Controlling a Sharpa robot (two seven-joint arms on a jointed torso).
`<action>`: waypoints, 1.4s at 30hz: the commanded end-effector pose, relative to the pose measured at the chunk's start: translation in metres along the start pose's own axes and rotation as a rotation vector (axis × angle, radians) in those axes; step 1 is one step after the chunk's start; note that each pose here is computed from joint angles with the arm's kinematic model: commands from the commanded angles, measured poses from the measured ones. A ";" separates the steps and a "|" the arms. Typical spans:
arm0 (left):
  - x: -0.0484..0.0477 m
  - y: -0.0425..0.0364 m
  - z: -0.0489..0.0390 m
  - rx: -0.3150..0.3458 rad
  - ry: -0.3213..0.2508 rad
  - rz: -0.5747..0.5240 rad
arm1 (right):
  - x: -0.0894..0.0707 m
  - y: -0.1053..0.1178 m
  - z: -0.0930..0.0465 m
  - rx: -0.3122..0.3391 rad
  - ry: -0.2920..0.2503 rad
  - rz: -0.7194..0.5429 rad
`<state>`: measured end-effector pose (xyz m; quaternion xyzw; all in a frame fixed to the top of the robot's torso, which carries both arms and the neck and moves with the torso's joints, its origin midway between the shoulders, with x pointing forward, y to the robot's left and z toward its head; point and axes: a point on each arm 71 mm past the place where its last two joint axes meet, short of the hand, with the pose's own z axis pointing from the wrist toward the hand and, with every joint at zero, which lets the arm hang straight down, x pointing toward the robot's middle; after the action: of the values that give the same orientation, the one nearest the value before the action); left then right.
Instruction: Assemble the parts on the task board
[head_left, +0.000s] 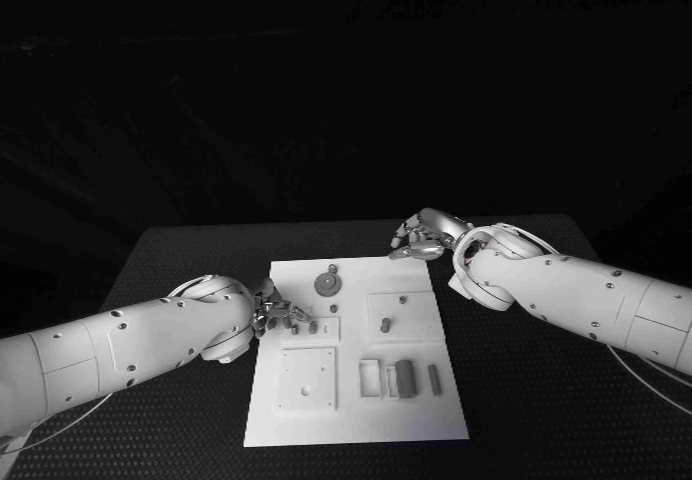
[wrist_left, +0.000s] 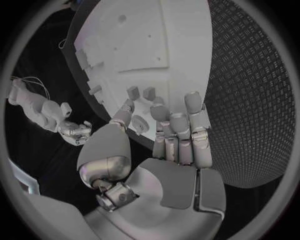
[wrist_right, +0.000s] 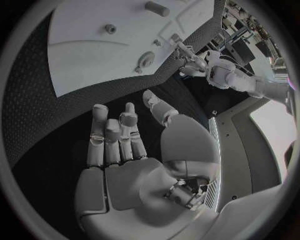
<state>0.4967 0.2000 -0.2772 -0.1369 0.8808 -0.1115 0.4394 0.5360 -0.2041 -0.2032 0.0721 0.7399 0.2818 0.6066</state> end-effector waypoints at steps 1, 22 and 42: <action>-0.0011 -0.0001 -0.0010 0.021 -0.015 -0.030 | 0.000 0.001 0.000 -0.010 0.004 -0.001; 0.0103 0.0066 -0.0108 0.030 0.068 -0.047 | 0.000 0.000 0.000 -0.008 0.008 -0.002; 0.0097 0.0038 -0.0064 0.029 0.054 -0.033 | 0.001 0.000 0.000 -0.009 0.008 -0.002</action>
<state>0.4854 0.2036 -0.2818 -0.1493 0.8872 -0.1299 0.4169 0.5364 -0.2048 -0.2035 0.0725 0.7403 0.2812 0.6063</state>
